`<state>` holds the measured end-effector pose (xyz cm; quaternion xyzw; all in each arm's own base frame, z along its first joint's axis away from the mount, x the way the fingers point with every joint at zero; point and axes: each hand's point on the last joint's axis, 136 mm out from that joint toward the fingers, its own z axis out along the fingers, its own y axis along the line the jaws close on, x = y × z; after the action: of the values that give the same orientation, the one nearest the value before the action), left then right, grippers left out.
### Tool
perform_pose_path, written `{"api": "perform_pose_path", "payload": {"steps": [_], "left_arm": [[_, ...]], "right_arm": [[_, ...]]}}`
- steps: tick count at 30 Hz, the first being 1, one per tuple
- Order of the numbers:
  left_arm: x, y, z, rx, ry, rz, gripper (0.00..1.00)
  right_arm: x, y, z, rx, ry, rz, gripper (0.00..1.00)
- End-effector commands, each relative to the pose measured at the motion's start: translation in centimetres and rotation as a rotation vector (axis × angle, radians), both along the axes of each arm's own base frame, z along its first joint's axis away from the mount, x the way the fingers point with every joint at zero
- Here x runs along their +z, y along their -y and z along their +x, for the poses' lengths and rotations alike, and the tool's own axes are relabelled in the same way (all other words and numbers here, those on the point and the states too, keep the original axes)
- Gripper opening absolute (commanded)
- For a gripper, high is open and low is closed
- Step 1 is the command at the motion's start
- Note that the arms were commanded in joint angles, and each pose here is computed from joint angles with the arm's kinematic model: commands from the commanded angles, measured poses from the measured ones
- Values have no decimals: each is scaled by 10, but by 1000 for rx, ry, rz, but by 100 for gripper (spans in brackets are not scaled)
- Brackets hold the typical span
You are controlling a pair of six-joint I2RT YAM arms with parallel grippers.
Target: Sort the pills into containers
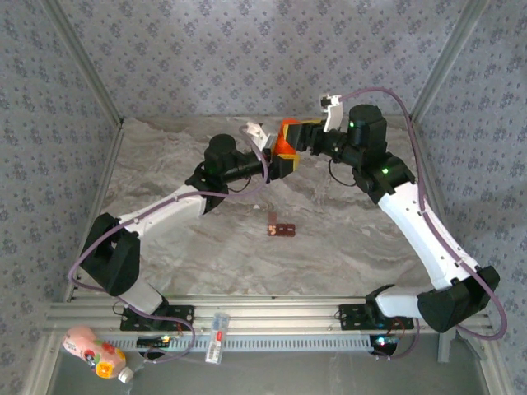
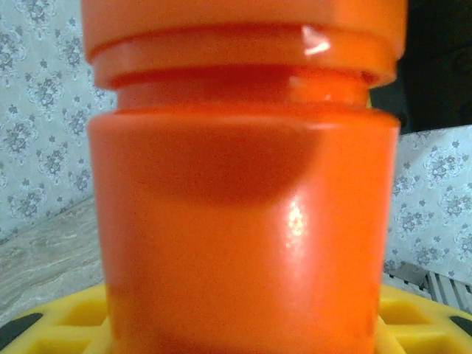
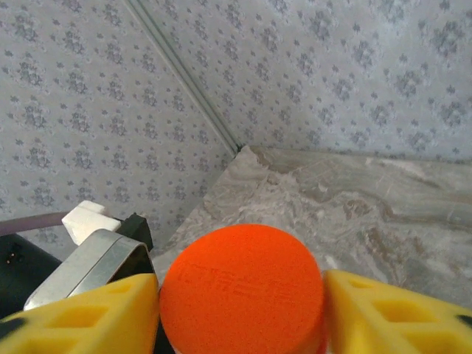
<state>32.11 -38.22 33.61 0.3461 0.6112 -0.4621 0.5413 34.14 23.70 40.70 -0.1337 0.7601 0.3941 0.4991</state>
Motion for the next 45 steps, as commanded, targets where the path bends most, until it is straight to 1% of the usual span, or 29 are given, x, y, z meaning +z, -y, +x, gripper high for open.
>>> {"api": "perform_pose_path", "payload": {"steps": [1, 4, 6, 8, 13, 16, 26, 29, 32, 35, 39, 41, 45], "left_arm": [[37, 1, -11, -12, 95, -54, 0], [41, -3, -12, -20, 93, -72, 0], [44, -5, -15, -40, 87, -85, 0], [48, -8, -19, -62, 85, -107, 0], [59, -15, -29, -177, 45, -175, 0], [64, -15, -35, -243, 22, -193, 0], [65, -11, -43, -313, -8, -186, 0], [64, -10, -43, -315, -11, -185, 0], [64, -10, -43, -315, -11, -182, 0], [65, -10, -43, -318, -9, -181, 0], [65, -9, -43, -320, -12, -182, 0], [64, -9, -43, -321, -15, -181, 0], [61, -9, -40, -308, -19, -168, 0]], "right_arm": [[12, 3, -16, 57, 10, 23, 73], [36, 21, -31, 98, 92, 71, 83], [45, 28, -43, 154, 132, 70, 86], [47, 33, -46, 191, 143, 66, 88], [43, 31, -43, 359, 130, 80, 89], [45, 25, -37, 435, 123, 93, 88], [46, 3, -30, 508, 116, 103, 86], [45, -3, -29, 520, 111, 104, 84], [42, -6, -28, 526, 102, 105, 80], [42, -9, -29, 535, 100, 105, 73], [42, -12, -30, 540, 97, 106, 57], [42, -12, -29, 536, 93, 106, 52], [36, -13, -26, 501, 66, 93, 49]]}}
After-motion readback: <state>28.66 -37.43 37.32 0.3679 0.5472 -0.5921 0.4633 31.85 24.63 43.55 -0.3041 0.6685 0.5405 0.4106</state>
